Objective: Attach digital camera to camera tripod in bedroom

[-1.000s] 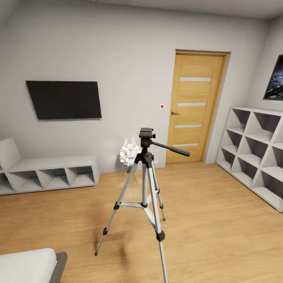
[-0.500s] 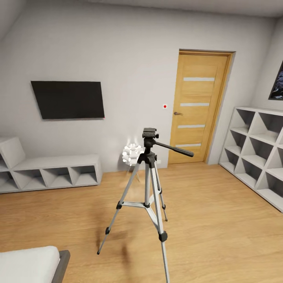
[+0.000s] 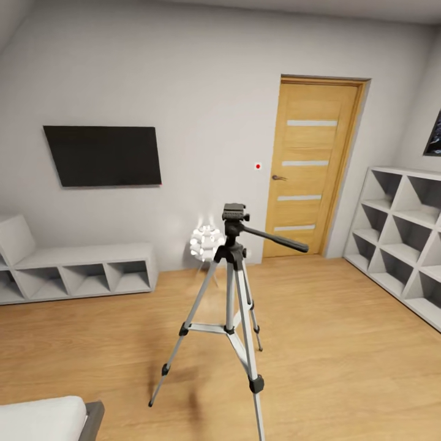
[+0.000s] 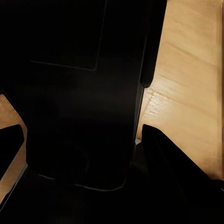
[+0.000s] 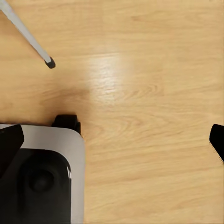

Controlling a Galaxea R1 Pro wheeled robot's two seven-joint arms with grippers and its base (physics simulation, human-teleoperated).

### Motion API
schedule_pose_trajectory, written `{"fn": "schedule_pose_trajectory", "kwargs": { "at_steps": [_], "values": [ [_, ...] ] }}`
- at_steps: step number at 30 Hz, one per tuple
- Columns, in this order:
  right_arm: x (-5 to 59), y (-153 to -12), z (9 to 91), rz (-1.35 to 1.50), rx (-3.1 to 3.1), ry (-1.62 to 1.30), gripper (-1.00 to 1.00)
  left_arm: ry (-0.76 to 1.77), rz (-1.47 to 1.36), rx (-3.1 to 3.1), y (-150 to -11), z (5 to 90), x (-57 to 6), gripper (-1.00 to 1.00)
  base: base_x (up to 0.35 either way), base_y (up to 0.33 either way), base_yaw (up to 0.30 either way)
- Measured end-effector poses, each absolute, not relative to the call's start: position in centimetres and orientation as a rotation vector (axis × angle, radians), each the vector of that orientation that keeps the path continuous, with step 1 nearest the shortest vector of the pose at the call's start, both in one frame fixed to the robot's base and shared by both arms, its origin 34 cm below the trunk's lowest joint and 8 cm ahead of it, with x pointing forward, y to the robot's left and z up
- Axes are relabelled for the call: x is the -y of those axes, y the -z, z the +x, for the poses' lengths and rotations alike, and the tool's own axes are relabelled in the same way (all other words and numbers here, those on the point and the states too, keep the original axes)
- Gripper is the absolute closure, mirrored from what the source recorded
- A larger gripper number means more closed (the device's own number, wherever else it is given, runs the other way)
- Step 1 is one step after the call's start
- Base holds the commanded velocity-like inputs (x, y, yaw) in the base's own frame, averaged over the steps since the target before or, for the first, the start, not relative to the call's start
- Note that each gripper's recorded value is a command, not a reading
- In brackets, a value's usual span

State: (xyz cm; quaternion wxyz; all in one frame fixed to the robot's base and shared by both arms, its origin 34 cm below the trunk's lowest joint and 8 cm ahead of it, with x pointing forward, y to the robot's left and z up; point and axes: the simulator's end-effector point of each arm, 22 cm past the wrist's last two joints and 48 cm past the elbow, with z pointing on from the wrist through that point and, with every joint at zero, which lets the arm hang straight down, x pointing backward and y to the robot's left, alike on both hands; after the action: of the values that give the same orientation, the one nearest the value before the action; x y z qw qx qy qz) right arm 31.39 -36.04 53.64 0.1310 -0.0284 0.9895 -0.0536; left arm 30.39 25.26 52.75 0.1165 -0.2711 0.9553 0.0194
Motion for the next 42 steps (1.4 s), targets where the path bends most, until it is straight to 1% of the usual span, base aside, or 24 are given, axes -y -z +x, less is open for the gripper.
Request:
{"fn": "schedule_pose_trajectory", "kwargs": {
  "at_steps": [14, 19, 25, 30, 34, 42],
  "values": [
    [36.2, -53.6, 31.4, -0.084, -2.875, 0.161, -1.00, -0.052, -0.789, -2.794, -52.8, 30.5, -25.2, 1.00, 0.079, 0.000, 0.000],
    [36.3, -53.6, 31.3, -0.167, -2.875, 0.178, -1.00, -0.049, -0.788, -2.795, -52.8, 30.5, -25.1, 1.00, 0.176, 0.000, 0.000],
    [36.2, -53.6, 31.3, -0.190, -2.874, 0.180, -1.00, -0.048, -0.788, -2.795, -52.8, 30.5, -25.1, 1.00, 0.016, 0.000, 0.000],
    [36.1, -53.6, 31.4, -0.196, -2.870, 0.181, -1.00, -0.103, -0.829, -2.790, -52.8, 30.7, -27.1, 1.00, 0.000, 0.000, 0.000],
    [36.9, -53.7, 31.3, -0.195, -2.874, 0.195, -1.00, -0.089, -0.806, -2.818, -52.6, 29.6, -25.4, 1.00, 0.000, 0.000, 0.000],
    [37.3, -54.2, 31.2, -0.195, -2.874, 0.203, -1.00, -0.072, -0.790, -2.804, -52.9, 29.1, -25.2, 1.00, 0.000, 0.000, 0.000]
  ]
}}
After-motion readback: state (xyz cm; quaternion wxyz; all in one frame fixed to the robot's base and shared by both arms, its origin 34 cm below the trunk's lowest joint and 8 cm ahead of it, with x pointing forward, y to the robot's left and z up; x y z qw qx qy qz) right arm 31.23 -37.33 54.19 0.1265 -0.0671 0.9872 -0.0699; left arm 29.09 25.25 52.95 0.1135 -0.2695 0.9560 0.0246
